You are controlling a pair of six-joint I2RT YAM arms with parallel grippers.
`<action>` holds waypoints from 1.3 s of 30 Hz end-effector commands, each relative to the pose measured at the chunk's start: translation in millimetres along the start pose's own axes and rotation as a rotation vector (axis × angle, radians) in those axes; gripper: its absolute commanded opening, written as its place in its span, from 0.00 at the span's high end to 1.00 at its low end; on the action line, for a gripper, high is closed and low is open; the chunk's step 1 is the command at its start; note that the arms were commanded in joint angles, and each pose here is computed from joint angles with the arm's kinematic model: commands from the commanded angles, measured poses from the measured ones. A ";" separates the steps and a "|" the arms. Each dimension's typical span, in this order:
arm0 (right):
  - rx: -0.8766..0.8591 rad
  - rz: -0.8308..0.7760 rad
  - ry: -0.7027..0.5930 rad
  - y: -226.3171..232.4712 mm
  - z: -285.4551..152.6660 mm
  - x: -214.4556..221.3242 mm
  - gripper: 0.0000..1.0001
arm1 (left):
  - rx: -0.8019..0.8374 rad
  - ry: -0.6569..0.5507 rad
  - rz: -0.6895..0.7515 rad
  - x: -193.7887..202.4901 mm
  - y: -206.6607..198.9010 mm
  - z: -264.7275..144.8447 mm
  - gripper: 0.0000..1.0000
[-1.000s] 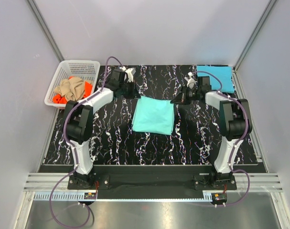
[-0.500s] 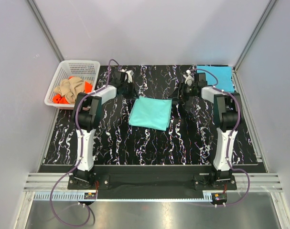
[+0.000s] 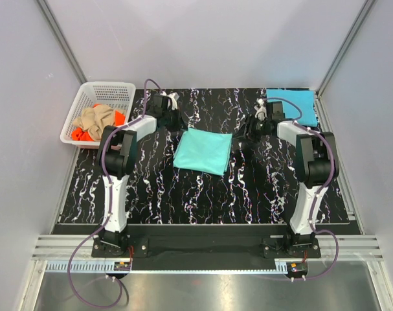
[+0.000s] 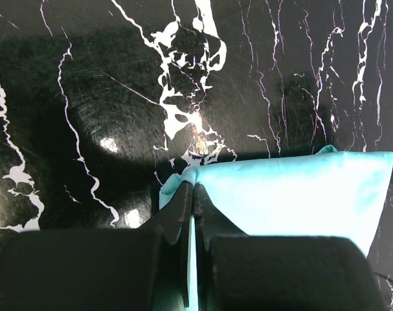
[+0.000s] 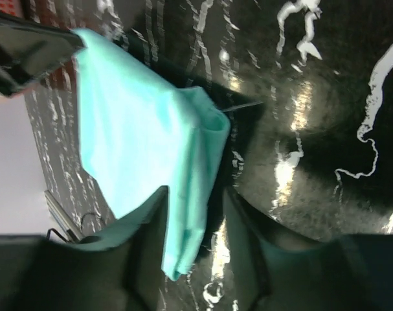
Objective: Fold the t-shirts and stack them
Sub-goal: Fold the tshirt
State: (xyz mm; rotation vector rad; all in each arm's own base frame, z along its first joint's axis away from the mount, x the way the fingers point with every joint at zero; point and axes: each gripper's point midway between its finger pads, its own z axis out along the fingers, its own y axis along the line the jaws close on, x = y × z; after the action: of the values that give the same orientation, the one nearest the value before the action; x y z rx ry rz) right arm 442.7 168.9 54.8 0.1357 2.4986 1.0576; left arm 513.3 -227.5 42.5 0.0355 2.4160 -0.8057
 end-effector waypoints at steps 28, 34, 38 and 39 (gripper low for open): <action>-0.268 -0.016 -0.042 75.4 3.6 -30.2 0.46 | -0.095 -0.105 -0.043 -35.4 2.9 -38.8 0.53; -0.243 -0.011 0.067 89.0 -9.9 28.9 0.60 | -0.172 -0.102 0.005 -40.6 -12.0 -96.5 0.48; -0.269 -0.033 0.141 103.3 -4.1 64.6 0.71 | -0.072 -0.096 -0.015 -6.3 -38.0 -116.2 0.48; -0.262 -0.025 0.157 99.7 -0.4 72.1 0.71 | -0.046 -0.044 -0.038 22.4 -37.4 -112.2 0.48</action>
State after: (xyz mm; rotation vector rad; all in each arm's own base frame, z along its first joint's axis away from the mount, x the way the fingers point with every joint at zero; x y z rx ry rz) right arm 399.5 238.9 107.4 0.0154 2.4068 1.3716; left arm 466.9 -184.1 116.7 -0.0920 2.4036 -0.6547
